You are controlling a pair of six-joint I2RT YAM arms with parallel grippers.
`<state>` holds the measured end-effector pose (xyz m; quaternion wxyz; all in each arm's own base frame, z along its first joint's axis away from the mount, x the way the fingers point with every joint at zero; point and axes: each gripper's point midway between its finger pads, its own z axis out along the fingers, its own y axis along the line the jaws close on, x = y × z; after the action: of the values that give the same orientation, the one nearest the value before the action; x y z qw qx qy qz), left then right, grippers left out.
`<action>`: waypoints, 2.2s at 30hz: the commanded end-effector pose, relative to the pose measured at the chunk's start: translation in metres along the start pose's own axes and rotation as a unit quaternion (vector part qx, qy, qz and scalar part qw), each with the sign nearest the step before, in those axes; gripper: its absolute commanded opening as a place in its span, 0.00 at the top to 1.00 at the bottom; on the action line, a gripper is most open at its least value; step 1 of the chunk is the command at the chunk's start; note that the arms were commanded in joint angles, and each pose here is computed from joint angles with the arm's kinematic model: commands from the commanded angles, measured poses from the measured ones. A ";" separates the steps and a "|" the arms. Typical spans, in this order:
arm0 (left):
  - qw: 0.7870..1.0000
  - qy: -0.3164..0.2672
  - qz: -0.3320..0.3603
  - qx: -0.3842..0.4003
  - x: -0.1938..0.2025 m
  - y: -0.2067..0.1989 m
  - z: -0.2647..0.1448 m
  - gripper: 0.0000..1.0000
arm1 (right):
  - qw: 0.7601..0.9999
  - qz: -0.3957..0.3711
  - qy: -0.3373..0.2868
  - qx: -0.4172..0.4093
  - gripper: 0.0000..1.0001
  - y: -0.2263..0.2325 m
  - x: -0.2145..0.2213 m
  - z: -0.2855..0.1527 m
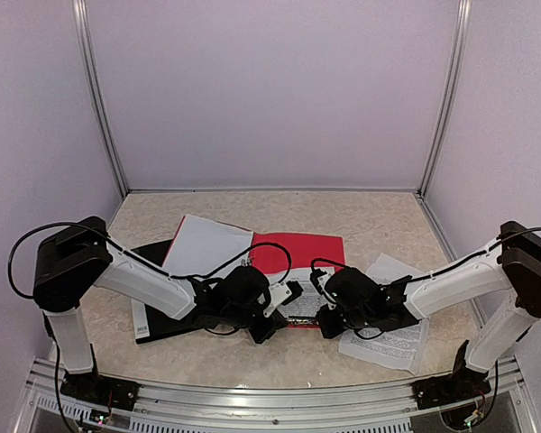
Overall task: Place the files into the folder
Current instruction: Clamp the file at the center of the board, then pick up the folder with files at the center of the board.
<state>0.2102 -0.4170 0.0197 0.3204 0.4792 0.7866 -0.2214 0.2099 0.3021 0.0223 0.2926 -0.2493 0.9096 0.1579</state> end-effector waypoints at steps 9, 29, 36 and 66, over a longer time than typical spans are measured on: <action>0.993 0.102 -0.025 -0.054 0.061 0.031 0.010 1.00 | 0.988 -0.035 0.151 0.006 0.98 -0.007 0.082 -0.003; 0.995 0.092 -0.016 -0.043 0.058 0.026 0.004 1.00 | 0.994 -0.025 0.099 0.041 0.70 -0.014 0.034 -0.025; 0.998 0.067 -0.013 -0.019 0.045 0.019 -0.006 1.00 | 0.998 -0.001 0.052 0.030 0.57 -0.017 0.011 -0.042; 0.890 -0.055 -0.384 -0.238 -0.003 0.177 -0.184 0.01 | 0.988 0.125 -0.029 0.087 0.15 -0.137 -0.094 0.005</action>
<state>0.3099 -0.2719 0.1580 0.4110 0.1384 0.8805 -0.1913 0.3410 0.2216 0.0569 0.3148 -0.1002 0.9380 0.1050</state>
